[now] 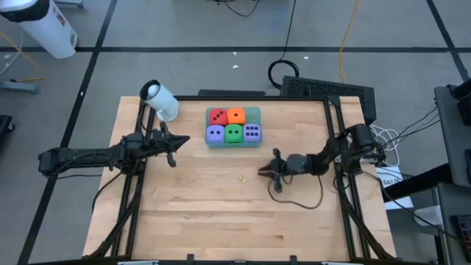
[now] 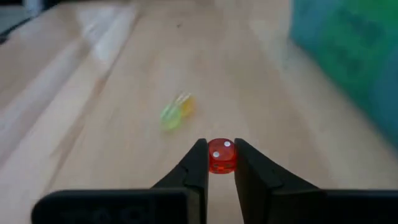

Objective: Pick & Place Dice
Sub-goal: Put the small red dice into the light blue bin

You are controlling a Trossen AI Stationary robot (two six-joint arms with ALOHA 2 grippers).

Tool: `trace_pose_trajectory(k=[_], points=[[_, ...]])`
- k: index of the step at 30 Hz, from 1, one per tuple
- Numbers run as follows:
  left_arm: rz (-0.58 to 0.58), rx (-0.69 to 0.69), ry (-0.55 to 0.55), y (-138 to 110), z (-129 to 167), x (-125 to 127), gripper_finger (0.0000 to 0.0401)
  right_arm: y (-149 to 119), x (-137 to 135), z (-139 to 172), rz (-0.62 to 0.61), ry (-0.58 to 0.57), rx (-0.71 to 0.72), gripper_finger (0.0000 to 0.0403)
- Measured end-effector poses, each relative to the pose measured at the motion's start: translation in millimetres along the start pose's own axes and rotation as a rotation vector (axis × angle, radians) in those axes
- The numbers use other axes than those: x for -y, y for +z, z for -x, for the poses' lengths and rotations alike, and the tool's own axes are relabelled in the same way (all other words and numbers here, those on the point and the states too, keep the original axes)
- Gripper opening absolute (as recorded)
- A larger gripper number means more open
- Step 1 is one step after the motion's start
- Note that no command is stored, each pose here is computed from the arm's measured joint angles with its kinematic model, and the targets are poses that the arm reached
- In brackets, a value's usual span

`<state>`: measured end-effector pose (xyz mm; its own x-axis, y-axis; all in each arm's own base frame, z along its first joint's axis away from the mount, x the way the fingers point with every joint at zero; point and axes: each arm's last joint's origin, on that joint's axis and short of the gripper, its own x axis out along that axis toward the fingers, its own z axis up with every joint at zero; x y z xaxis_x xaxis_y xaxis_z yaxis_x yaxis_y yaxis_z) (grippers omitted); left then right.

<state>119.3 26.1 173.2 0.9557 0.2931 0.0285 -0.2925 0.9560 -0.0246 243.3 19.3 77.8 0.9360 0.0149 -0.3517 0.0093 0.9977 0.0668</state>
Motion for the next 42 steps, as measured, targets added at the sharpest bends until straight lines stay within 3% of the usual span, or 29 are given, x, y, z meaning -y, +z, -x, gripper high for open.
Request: trace_pose_trajectory(k=[3, 6, 11, 15, 18, 26, 29, 37, 40, 42], points=[[0.0, 0.0, 0.0, 0, 0, 0, 0.0006, 21, 16, -6, -0.007, -0.022, -0.024, 0.0041], [0.0, -0.001, 0.0, 0, 0, 0, 0.0006, 52, 30, -12, 0.068, -0.03, -0.064, 0.0044], [0.0, 0.004, 0.01, 0, 0, 0, 0.0006, 127, 56, -2, 0.249, -0.14, 0.056, 0.0045], [0.001, 0.004, 0.028, 0, 0, -1, 0.0006, 165, 94, 18, 0.277, -0.295, 0.173, 0.0045], [0.001, 0.004, 0.045, 0, 0, -1, 0.0006, 162, 131, 25, 0.216, -0.382, 0.151, 0.0046], [0.001, 0.004, 0.053, 0, 0, -2, 0.0006, 123, 198, 6, 0.009, -0.374, 0.045, 0.0054], [0.001, 0.004, 0.053, 0, 0, -2, 0.0006, 118, 201, 1, -0.016, -0.368, 0.025, 0.0091], [0.0, -0.005, 0.054, -1, 0, -2, 0.0006, 125, 195, 1, -0.005, -0.337, 0.052, 0.0239], [0.0, -0.006, 0.054, -1, 0, -2, 0.0006, 125, 192, -1, 0.07, -0.294, 0.038, 0.0261], [0.0, -0.006, 0.054, -1, 0, -2, 0.0006, 123, 187, -4, 0.191, -0.271, 0.01, 0.0265]])
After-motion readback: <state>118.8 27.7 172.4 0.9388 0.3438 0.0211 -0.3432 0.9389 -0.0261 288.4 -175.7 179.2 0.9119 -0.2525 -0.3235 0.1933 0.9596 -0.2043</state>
